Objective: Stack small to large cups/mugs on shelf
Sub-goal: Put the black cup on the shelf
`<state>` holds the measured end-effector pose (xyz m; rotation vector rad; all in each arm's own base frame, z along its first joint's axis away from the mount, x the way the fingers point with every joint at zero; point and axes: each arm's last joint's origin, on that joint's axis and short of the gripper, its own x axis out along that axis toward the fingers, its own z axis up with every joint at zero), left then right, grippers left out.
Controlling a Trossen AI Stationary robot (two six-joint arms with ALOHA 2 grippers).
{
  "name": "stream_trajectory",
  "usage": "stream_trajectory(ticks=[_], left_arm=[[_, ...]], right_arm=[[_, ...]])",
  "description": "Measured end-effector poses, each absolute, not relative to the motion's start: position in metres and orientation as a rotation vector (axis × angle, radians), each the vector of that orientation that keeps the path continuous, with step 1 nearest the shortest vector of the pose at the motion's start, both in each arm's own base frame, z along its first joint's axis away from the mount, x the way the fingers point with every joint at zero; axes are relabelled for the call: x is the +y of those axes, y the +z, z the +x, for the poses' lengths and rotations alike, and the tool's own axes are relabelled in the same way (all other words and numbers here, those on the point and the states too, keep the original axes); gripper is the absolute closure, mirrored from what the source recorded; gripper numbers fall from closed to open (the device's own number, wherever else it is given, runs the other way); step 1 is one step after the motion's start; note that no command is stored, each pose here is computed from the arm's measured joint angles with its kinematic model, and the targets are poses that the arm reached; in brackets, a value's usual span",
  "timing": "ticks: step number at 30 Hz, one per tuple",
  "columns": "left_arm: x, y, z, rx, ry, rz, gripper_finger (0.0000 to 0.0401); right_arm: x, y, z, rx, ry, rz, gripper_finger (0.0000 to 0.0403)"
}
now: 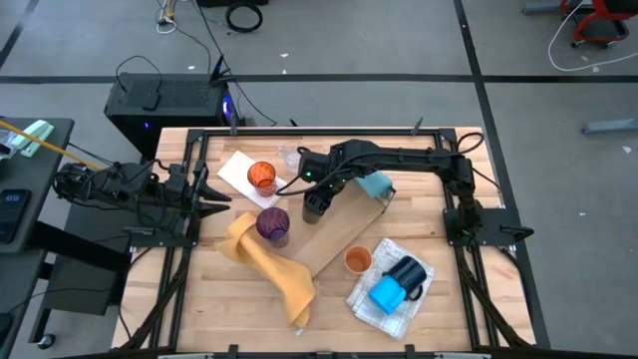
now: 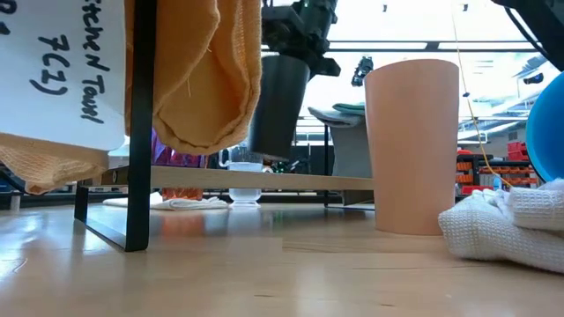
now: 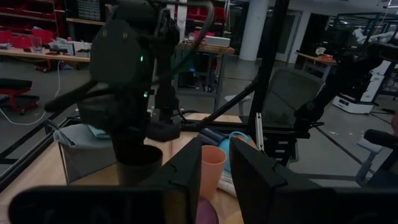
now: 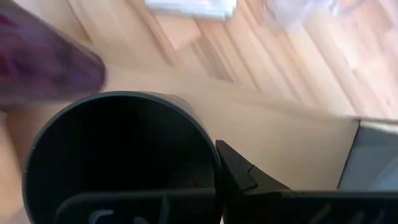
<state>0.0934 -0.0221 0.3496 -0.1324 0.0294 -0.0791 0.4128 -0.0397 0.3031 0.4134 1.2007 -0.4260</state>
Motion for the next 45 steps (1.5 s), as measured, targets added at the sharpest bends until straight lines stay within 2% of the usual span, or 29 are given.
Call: stream_trajectory(ticks=[45], left_arm=[[-0.022, 0.349, 0.093, 0.031, -0.079, -0.137, 0.0308]], right_arm=[[-0.037, 0.295, 0.427, 1.126, -0.442, 0.458, 0.0401]])
